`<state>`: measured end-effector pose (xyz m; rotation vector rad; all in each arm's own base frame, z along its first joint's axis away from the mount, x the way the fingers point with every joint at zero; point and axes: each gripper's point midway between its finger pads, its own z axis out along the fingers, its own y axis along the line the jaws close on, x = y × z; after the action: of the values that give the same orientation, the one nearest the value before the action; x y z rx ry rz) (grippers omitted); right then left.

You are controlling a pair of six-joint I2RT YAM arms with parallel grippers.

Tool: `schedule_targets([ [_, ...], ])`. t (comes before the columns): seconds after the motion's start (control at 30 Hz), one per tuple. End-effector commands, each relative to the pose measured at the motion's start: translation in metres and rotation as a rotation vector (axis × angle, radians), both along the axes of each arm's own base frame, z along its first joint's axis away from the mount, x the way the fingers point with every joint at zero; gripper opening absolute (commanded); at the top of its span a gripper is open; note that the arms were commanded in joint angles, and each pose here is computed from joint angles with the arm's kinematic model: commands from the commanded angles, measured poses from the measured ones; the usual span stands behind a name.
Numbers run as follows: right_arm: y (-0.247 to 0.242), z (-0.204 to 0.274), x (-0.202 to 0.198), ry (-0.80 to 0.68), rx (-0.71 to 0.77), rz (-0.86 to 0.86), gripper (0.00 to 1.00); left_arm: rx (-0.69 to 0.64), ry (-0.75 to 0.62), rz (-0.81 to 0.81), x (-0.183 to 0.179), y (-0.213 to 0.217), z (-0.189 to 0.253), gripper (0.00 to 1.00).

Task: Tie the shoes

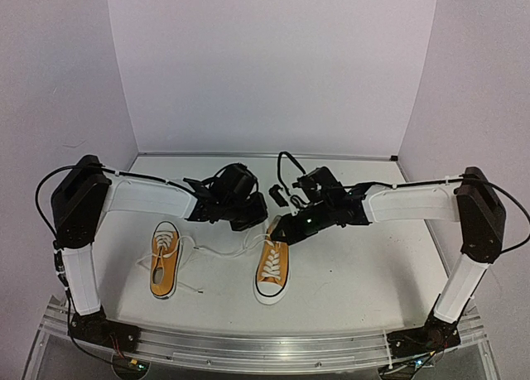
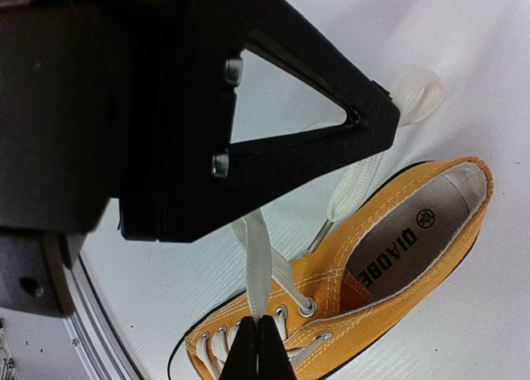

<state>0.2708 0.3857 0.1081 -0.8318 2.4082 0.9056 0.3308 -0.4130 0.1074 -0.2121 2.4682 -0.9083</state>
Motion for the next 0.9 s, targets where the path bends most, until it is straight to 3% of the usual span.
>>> schedule_targets([
  [0.0,0.004,0.029,0.000,-0.069,0.058,0.020,0.00,-0.109,0.012,-0.061,-0.007,-0.024,0.022,0.00],
  [0.7,-0.001,0.026,0.003,-0.084,0.036,-0.004,0.00,-0.215,0.131,-0.160,-0.060,-0.014,0.017,0.00],
  [0.87,-0.007,0.022,0.003,-0.064,0.022,-0.050,0.15,-0.234,0.146,-0.181,-0.065,-0.017,0.017,0.00],
])
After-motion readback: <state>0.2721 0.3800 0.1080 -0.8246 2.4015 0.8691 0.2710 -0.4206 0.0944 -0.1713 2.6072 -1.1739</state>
